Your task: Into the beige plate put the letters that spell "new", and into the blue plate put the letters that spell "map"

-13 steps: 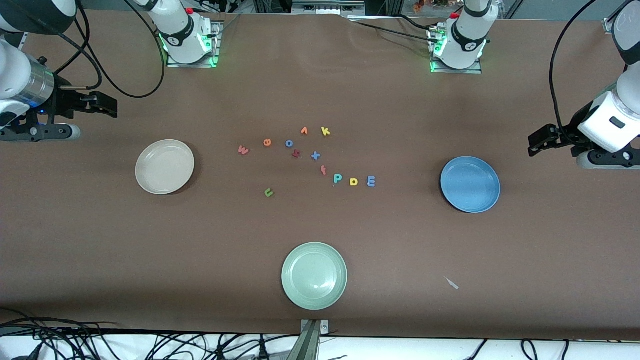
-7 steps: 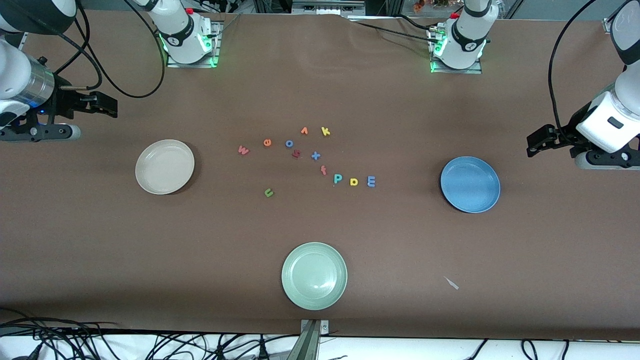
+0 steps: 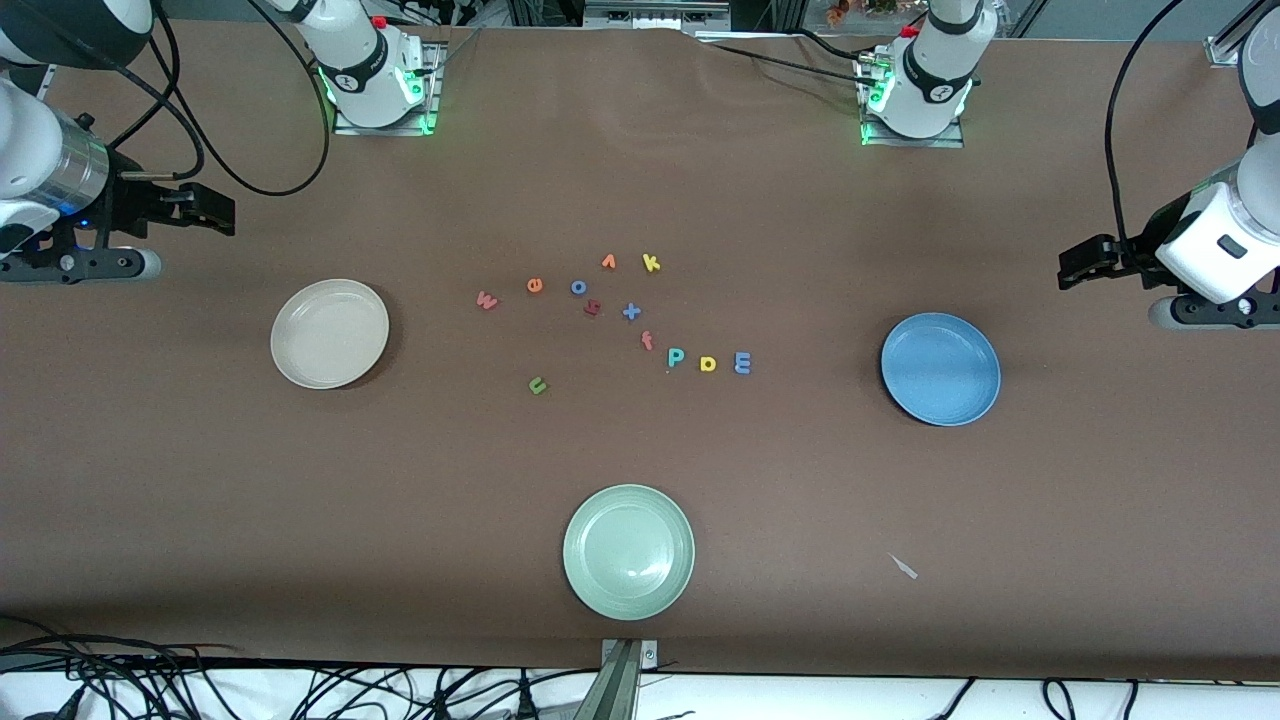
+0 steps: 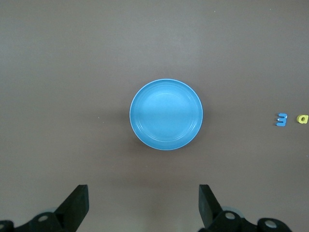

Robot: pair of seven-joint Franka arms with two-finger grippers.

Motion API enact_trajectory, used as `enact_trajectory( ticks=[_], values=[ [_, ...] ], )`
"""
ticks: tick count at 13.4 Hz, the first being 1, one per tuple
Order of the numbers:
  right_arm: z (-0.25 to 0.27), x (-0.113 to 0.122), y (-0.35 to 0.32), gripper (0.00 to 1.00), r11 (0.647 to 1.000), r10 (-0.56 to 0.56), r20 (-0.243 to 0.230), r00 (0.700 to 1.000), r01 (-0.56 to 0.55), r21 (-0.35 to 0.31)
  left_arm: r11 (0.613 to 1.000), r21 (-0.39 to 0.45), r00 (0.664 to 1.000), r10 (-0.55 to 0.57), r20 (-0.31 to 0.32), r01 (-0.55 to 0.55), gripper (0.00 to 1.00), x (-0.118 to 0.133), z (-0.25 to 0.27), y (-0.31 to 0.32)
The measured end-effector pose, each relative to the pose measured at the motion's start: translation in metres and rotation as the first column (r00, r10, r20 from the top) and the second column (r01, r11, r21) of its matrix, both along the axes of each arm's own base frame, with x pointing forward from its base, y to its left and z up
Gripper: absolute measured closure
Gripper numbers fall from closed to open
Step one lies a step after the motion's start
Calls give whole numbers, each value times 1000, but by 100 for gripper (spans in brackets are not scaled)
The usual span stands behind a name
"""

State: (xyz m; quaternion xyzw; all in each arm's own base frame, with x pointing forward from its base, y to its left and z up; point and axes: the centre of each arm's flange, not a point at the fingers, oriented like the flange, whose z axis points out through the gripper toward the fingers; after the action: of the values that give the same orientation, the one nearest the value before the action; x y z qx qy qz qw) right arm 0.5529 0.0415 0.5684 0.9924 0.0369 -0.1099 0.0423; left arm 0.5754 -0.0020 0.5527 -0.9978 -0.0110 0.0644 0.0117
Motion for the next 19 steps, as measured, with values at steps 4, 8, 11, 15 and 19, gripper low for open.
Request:
enact_trajectory(
  ticks=[4, 8, 11, 15, 19],
  values=[
    [0, 0, 0, 0, 1000, 0, 0, 1000, 0, 0, 1000, -1, 1000, -8, 8, 8, 0, 1, 4, -5],
    [0, 0, 0, 0, 1000, 0, 0, 1000, 0, 0, 1000, -1, 1000, -7, 13, 7, 0, 1, 6, -4],
    [0, 0, 0, 0, 1000, 0, 0, 1000, 0, 0, 1000, -1, 1000, -4, 13, 4, 0, 1, 6, -2],
    [0, 0, 0, 0, 1000, 0, 0, 1000, 0, 0, 1000, -1, 1000, -3, 13, 3, 0, 1, 6, -2],
    [0, 0, 0, 0, 1000, 0, 0, 1000, 0, 0, 1000, -1, 1000, -11, 8, 11, 0, 3, 3, -7]
  ],
)
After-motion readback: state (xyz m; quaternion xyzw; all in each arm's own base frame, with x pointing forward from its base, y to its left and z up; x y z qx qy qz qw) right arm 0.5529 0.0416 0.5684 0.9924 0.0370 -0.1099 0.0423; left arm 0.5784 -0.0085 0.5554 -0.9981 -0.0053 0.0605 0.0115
